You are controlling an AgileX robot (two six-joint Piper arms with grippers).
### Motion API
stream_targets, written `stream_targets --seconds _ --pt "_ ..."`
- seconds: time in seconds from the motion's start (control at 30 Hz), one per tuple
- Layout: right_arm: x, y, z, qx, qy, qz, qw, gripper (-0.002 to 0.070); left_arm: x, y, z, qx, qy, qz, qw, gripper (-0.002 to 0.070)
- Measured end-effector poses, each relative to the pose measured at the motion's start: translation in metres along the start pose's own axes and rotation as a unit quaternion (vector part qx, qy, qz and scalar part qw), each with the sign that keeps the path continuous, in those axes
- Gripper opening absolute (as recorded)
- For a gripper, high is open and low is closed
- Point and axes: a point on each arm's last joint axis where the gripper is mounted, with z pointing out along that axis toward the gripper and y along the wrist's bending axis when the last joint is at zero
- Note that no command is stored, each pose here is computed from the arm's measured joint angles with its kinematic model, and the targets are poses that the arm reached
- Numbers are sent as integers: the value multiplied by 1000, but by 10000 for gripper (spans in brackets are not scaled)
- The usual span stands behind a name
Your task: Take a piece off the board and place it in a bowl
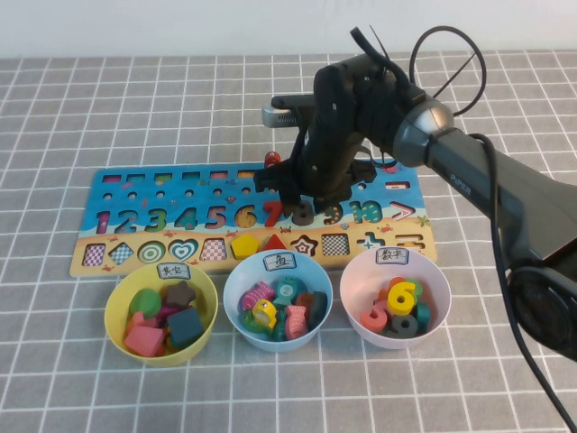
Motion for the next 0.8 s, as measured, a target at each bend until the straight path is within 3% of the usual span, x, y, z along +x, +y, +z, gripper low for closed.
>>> stream_targets --seconds 0.6,0.8 --pt "2 1 5 4 5 -5 1000 333 0 0 0 0 0 0 1000 -4" --pt "2 0 6 10 7 -6 1000 245 0 0 0 0 0 0 1000 -4"
